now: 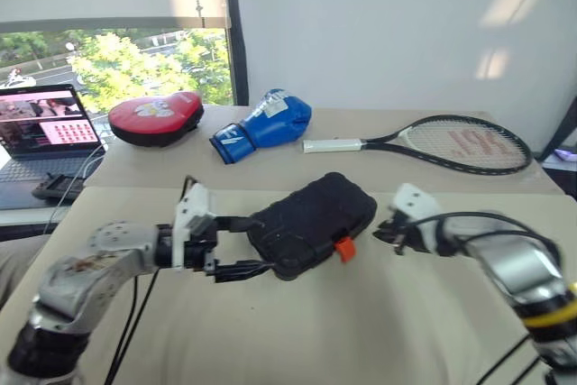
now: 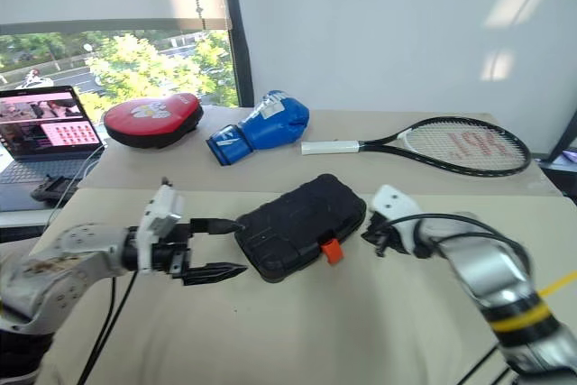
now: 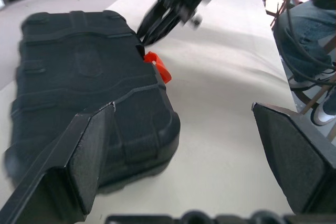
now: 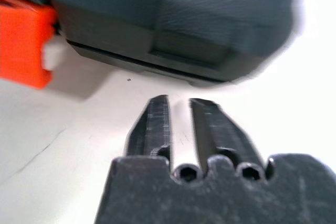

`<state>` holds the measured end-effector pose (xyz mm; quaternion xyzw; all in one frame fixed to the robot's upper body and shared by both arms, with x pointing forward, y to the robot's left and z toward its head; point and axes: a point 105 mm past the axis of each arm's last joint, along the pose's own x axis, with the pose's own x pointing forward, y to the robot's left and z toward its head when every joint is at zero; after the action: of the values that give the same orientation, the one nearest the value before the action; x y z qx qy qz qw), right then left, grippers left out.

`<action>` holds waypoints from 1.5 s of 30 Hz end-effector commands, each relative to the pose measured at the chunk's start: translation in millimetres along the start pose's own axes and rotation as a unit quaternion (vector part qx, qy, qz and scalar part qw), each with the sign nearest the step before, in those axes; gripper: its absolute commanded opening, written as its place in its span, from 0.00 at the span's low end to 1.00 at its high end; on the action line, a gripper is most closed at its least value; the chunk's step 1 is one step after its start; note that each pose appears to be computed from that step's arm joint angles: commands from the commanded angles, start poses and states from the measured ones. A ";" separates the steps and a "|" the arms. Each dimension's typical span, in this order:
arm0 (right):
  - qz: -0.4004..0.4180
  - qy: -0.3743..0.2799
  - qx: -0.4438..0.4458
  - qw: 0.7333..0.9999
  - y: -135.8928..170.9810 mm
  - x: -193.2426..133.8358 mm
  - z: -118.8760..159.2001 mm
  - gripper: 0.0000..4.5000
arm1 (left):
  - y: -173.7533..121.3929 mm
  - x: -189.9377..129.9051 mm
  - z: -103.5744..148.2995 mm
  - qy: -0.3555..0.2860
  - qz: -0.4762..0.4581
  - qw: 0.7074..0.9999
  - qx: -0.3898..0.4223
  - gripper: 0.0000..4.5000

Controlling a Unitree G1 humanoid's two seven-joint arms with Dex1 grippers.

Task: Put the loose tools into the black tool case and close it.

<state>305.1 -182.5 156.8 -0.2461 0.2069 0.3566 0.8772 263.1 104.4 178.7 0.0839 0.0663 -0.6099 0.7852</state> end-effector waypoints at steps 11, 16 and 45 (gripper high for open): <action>-0.041 -0.073 0.124 0.989 55.2 11.6 10.9 0.76 | 15.8 35.0 -67.5 0.107 -0.042 0.993 -0.012 1.00; -0.039 -0.075 0.137 0.987 55.0 28.5 13.9 0.76 | 19.8 37.0 -61.5 0.096 -0.046 0.994 -0.003 1.00; -0.025 -0.137 0.104 0.985 43.4 42.8 40.4 0.26 | 23.7 28.9 -59.5 0.101 -0.024 0.995 0.010 1.00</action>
<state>302.9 -115.1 124.1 -0.0947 0.1859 0.3334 0.9194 291.4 85.5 134.3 0.1498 0.0933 -0.6354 0.7518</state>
